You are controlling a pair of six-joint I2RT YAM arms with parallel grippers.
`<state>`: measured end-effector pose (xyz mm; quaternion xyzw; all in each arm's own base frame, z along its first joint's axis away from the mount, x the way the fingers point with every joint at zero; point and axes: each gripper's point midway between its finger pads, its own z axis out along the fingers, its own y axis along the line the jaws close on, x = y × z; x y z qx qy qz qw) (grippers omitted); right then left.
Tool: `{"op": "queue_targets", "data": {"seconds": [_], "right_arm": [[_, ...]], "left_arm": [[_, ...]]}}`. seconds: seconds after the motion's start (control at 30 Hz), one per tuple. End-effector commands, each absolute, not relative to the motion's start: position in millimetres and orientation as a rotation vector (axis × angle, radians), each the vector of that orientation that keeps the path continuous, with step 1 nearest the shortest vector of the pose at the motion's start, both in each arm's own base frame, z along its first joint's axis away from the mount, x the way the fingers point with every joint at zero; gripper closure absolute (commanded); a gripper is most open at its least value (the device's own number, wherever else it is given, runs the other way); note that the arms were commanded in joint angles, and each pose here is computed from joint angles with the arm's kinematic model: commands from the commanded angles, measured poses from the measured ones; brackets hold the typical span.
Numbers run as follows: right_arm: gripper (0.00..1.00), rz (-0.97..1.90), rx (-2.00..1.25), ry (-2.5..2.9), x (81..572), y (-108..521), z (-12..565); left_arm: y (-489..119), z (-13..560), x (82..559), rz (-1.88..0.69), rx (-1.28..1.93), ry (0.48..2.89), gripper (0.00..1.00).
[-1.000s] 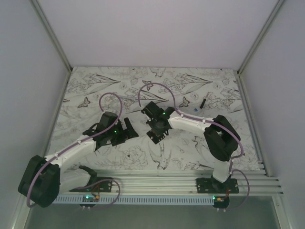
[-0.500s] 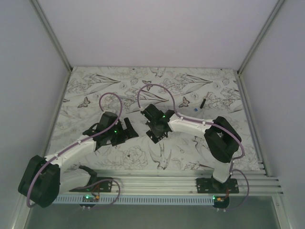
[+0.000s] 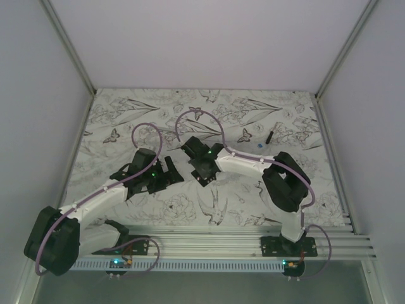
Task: Snap on the fuse box
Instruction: Install the fuse at the fuse box base.
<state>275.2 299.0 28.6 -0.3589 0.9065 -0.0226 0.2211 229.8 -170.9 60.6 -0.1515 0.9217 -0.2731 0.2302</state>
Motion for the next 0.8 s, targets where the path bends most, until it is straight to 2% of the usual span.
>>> {"op": "queue_targets", "data": {"seconds": [0.0, 0.33, 0.63, 0.77], "right_arm": [[1.00, -0.316, -1.197, 2.899, 188, 212, -78], [1.00, -0.237, -1.140, 2.857, 184, 211, -30], [1.00, -0.121, -1.021, 2.751, 208, 239, 6], [0.96, -0.076, -0.977, 2.686, 220, 251, 25]], "left_arm": [[-166, 59, 227, -0.736, -0.417, 2.545, 0.01], [-164, 66, 226, -0.738, -0.410, 2.519, 0.01], [-165, 69, 225, -0.745, -0.407, 2.520, 0.01], [-164, 70, 225, -0.740, -0.409, 2.518, 0.01]]}}
